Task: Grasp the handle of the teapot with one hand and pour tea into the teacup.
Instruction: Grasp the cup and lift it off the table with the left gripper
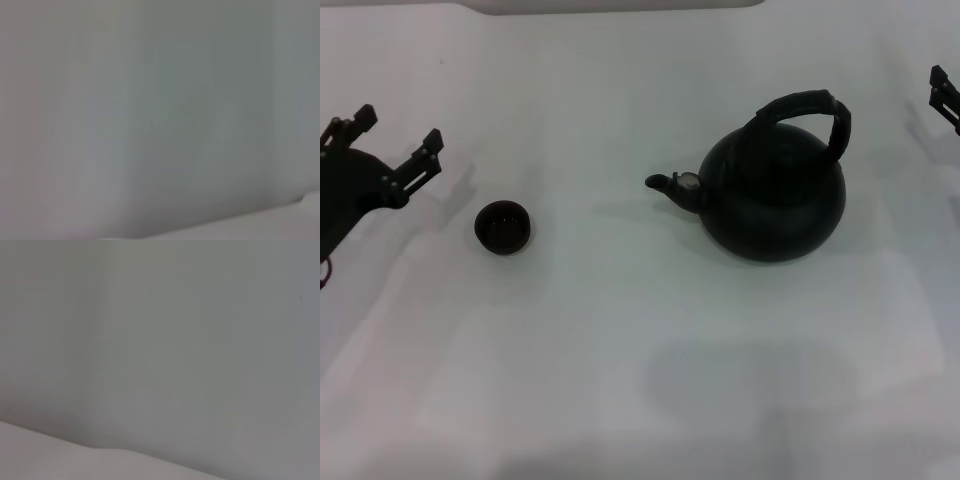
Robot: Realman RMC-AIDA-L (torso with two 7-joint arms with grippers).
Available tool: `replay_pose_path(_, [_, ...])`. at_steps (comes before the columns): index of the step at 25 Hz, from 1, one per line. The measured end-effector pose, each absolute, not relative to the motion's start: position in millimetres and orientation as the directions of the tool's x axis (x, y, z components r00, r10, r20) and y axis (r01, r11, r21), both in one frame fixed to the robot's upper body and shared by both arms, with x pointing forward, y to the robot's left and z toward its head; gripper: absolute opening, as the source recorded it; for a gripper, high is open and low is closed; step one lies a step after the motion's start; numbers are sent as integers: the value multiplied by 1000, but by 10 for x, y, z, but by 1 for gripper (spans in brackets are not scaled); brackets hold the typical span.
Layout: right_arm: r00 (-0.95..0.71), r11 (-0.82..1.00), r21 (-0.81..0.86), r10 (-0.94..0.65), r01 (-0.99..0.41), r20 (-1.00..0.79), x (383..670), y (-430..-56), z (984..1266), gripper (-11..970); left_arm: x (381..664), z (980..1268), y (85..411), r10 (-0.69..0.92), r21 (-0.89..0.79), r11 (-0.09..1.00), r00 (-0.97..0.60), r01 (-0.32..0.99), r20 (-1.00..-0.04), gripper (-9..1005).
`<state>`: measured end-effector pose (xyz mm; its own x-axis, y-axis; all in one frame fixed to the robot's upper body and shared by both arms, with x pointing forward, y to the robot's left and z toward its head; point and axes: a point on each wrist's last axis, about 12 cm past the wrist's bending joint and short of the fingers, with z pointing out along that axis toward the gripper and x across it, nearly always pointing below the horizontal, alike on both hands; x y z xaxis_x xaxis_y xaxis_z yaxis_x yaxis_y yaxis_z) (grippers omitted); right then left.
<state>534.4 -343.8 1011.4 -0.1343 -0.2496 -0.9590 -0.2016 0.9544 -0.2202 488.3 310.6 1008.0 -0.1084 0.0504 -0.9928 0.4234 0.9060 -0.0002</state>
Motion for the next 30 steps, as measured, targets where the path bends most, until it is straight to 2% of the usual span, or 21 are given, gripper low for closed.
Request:
replay_pose_path(5, [-146,954,-223,-254,-198,-956,5350,-3450,10107,843,4836,10316,3323,-48,-97,901,-124,423,-991,877])
replay_pose_path(9, [-149,952,-231,-262,-201,-953,5368,-3454,10112,843,4892,10498,3552,-73,-123,925,-150,360,-986,878])
replay_pose_path(14, [-147,949,-236,-270,-210,-952,5376,-3443,10115,843,5177,10759,3799,-138,-223,929,-284,295,-949,878])
replay_pose_path(17, [-148,949,-236,-270,-211,-951,5372,-3439,10109,843,5404,10898,3879,-134,-267,924,-421,275,-897,877])
replay_pose_path(21, [-158,948,-238,-273,-209,-949,5338,-3447,10083,843,5685,11045,3871,-68,-273,928,-607,252,-792,877])
replay_pose_path(24, [-160,949,-239,-274,-206,-948,5328,-3453,10077,843,5820,11137,3771,15,-268,928,-742,260,-670,878])
replay_pose_path(28, [-156,948,-240,-275,-209,-949,5346,-3441,10086,843,5867,11295,3547,207,-225,896,-809,382,-550,878])
replay_pose_path(30, [-156,948,-241,-276,-209,-948,5346,-3441,10086,843,5869,11307,3526,223,-223,892,-812,393,-540,878])
